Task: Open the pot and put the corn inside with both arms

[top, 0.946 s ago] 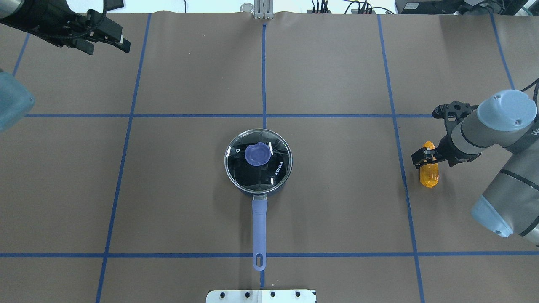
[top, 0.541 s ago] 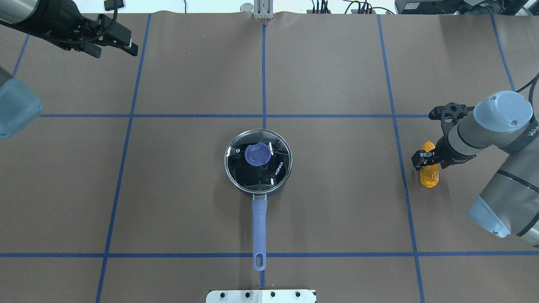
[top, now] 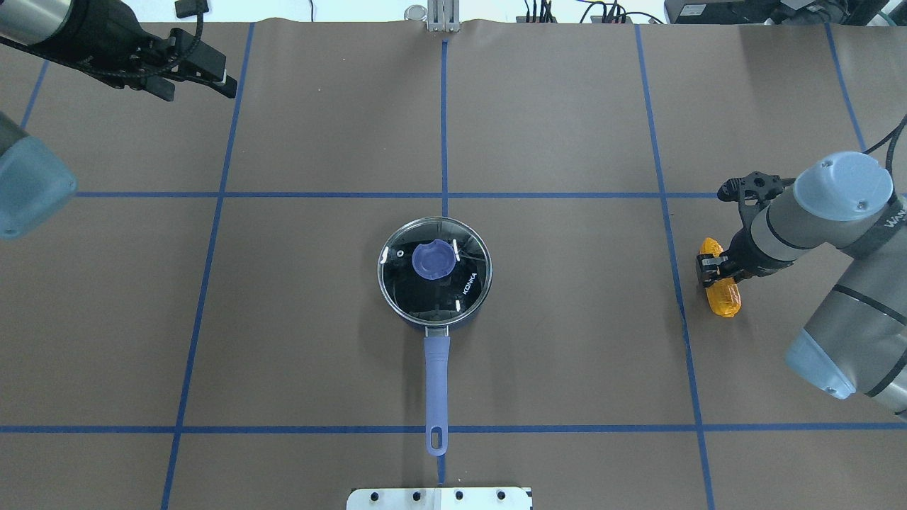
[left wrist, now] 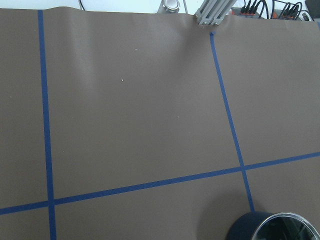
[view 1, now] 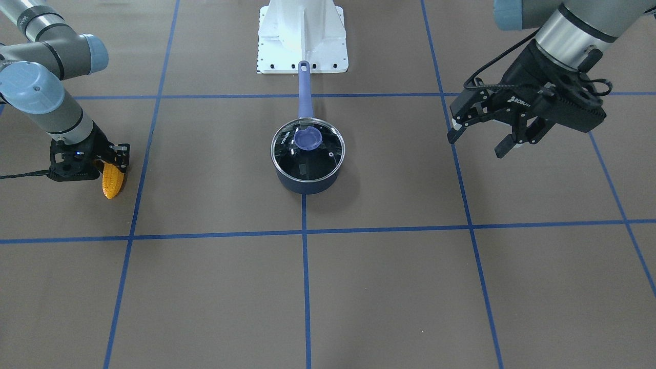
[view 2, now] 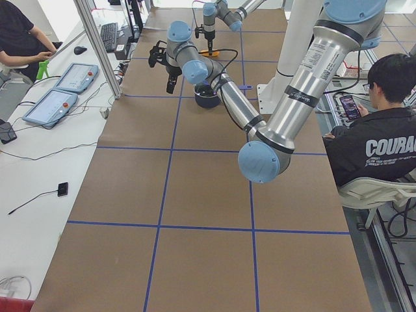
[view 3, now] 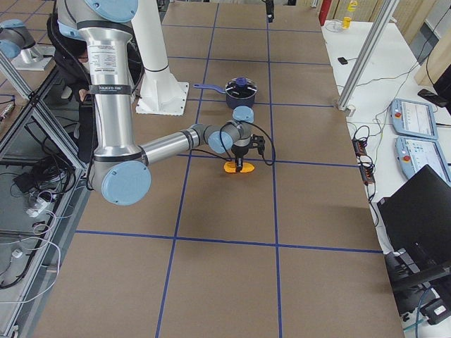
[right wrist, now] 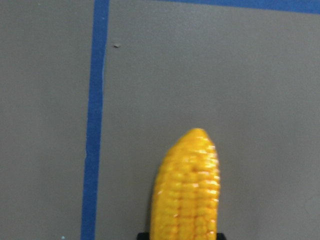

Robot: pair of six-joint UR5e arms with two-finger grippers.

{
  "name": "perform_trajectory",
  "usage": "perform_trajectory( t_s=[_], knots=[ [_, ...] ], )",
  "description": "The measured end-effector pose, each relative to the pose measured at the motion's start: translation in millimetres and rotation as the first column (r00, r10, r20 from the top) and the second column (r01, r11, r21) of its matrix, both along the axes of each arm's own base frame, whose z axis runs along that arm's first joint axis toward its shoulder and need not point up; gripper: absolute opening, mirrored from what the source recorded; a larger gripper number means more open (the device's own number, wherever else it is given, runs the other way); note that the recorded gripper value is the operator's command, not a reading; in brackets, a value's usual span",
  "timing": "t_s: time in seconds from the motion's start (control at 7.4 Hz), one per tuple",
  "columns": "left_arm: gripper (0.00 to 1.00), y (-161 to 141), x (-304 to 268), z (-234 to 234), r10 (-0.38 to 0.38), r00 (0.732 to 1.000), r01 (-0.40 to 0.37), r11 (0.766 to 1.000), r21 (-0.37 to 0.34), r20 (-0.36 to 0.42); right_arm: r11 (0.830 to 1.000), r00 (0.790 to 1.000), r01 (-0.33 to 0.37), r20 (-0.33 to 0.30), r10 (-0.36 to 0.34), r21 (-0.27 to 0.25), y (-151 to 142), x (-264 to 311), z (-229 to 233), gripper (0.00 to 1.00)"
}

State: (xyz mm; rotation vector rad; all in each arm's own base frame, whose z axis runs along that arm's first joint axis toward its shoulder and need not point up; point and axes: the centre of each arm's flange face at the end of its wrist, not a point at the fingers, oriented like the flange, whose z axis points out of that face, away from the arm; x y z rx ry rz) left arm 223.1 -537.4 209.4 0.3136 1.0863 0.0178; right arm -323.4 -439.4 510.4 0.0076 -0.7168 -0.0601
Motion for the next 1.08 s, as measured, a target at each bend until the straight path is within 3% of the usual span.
perform_trajectory(
  t_s=[0.41,1.08],
  knots=[
    [0.97,9.8,38.7,-10.8,-0.003,1.0,0.003,1.0,-0.007,0.009,1.0,0.999,0.008,0.038,-0.008,-0.006,-6.0,3.8,-13.1,0.41],
    [0.97,61.9,158.8,-77.9,-0.04,0.997,0.044,0.998,-0.053,0.061,0.997,0.99,-0.068,0.123,0.071,-0.029,-57.8,45.7,-54.7,0.41]
  ],
)
